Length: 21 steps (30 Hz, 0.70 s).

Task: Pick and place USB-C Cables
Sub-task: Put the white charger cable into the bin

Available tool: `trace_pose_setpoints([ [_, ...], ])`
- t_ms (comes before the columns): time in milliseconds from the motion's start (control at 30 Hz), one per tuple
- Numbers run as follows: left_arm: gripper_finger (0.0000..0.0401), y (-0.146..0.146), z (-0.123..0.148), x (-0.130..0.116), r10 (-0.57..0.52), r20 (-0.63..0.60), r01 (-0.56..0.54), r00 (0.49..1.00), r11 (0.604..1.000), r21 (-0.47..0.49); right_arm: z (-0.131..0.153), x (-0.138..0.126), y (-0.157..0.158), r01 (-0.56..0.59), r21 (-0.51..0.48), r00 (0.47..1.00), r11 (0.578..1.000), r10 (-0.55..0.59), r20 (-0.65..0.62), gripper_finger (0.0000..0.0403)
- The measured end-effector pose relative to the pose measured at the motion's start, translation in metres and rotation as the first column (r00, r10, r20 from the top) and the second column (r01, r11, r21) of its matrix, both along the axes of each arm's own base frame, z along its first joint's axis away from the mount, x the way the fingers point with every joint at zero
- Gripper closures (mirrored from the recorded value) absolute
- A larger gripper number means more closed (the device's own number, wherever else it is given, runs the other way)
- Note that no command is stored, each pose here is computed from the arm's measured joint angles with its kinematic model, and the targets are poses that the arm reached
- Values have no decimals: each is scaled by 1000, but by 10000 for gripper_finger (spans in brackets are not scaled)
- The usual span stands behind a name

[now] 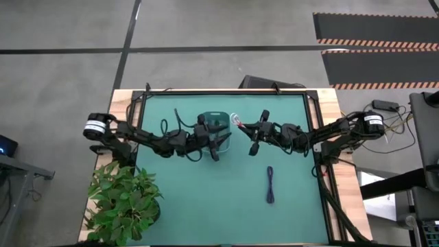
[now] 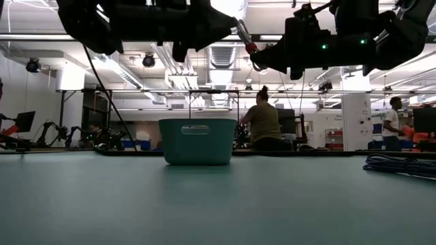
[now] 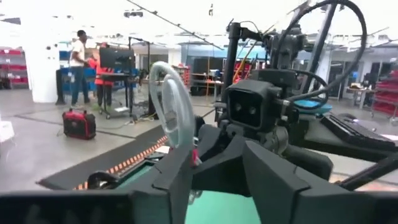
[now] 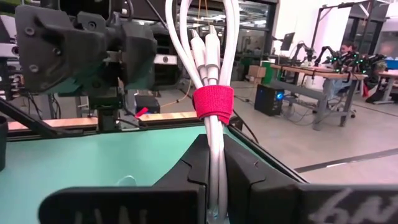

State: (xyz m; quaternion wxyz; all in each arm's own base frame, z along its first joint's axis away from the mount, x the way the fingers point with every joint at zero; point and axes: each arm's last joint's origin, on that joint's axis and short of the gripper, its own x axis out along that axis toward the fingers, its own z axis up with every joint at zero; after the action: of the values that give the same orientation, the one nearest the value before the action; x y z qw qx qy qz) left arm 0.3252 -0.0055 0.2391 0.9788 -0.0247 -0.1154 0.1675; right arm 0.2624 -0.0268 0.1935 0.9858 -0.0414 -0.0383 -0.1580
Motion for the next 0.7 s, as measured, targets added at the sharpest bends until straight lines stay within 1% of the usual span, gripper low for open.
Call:
trace_pose_setpoints([
  [100, 239, 4, 0, 1, 13, 14, -13, 1000, 999, -48, 0, 0, 0, 0, 0, 1000, 1000, 0, 0, 390],
  [200, 210, 5, 0, 0, 20, 17, -19, 1000, 997, -71, 1, 1, 0, 0, -3, 1000, 1000, 0, 3, 390],
  [267, 199, 6, -2, 2, 21, 17, -20, 1000, 997, -72, 3, 2, 0, 0, -9, 1000, 1000, 0, 8, 390],
  [433, 191, 6, -9, 11, 23, 5, -23, 1000, 997, -71, 6, 4, 0, 1, -20, 1000, 1000, 0, 17, 390],
  [567, 191, 6, -12, 23, 25, 2, -25, 1000, 998, -66, 7, 5, 1, -2, -34, 1000, 999, 2, 15, 390],
  [700, 191, 8, -12, 33, 31, 15, -30, 999, 997, -65, 7, 5, 2, -7, -41, 1000, 999, 8, 11, 390],
])
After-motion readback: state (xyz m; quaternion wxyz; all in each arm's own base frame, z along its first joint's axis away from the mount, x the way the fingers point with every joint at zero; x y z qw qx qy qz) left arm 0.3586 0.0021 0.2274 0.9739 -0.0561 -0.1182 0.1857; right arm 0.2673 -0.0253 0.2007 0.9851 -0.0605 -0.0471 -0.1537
